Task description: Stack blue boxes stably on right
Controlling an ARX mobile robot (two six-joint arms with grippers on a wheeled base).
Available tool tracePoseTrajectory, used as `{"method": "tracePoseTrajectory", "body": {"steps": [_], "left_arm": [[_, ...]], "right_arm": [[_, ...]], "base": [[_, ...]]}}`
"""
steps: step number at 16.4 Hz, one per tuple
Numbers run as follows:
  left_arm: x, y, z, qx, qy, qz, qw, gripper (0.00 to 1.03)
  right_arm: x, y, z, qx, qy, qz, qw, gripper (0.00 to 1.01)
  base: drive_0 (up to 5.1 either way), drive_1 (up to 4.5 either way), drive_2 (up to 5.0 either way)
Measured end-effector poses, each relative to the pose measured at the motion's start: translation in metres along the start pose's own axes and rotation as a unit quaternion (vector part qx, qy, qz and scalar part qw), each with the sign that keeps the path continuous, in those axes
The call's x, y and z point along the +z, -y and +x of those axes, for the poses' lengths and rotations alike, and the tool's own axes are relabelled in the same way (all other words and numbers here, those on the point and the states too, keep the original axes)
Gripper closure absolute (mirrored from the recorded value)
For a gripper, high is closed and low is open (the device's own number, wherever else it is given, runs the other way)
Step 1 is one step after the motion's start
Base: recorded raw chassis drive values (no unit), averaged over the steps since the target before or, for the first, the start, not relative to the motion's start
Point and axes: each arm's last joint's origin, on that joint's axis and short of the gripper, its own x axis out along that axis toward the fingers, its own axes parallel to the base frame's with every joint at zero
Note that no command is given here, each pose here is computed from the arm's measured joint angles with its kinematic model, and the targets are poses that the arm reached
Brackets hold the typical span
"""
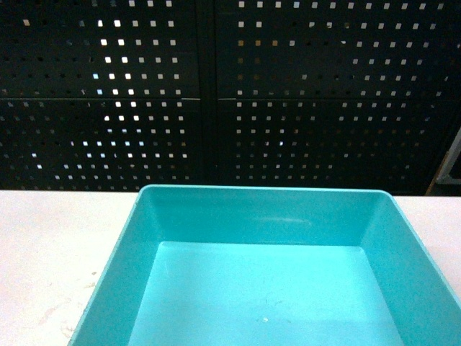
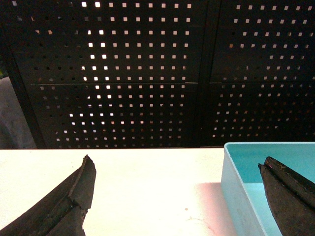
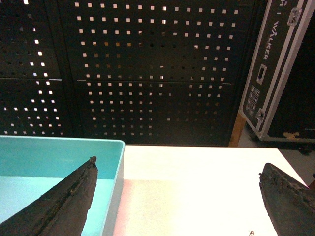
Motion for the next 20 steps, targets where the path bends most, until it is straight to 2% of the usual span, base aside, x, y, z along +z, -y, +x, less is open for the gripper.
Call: {"method": "tracePoseTrajectory", "body": {"steps": [15,16,17,18,19,20], "left_arm": [[0.000,0.000,0.000,0.000,0.000,0.000,1.0000,0.05],[-0.002,0.002,0.000,0.011,-0.007,0.004,0.9999,0.05],[-0.005,0.014,-0.001,-0.012,-0.016,0.002,0.9998,0.05],[-0.005,0.024,0.000,-0.024,-0.002,-0.004,0.9997,0.05],[0.001,0.030,0.009,-0.008,0.018,-0.015,0.9997,0.05],[0.001,0.041,0.023,-0.015,0.008,-0.004,0.9998,0.05]], "right_arm": [[0.000,0.000,0.000,0.000,0.000,0.000,1.0000,0.03],[0.000,0.000,0.000,0.000,0.000,0.000,1.0000,0.03],[0.000,0.000,0.000,0.000,0.000,0.000,1.0000,0.03],[0.003,0.004,0.001,0.010,0.016,-0.001,0.9998,0.03],[0.006,0.017,0.005,-0.010,0.024,-0.001,0.9997,0.03],[0.007,0.028,0.012,-0.010,0.021,0.000,0.9997,0.03]], "base": [[0.0,0.00,0.0],[0.0,0.00,0.0],[0.0,0.00,0.0],[0.0,0.00,0.0],[0.0,0.00,0.0],[0.0,0.00,0.0]]}}
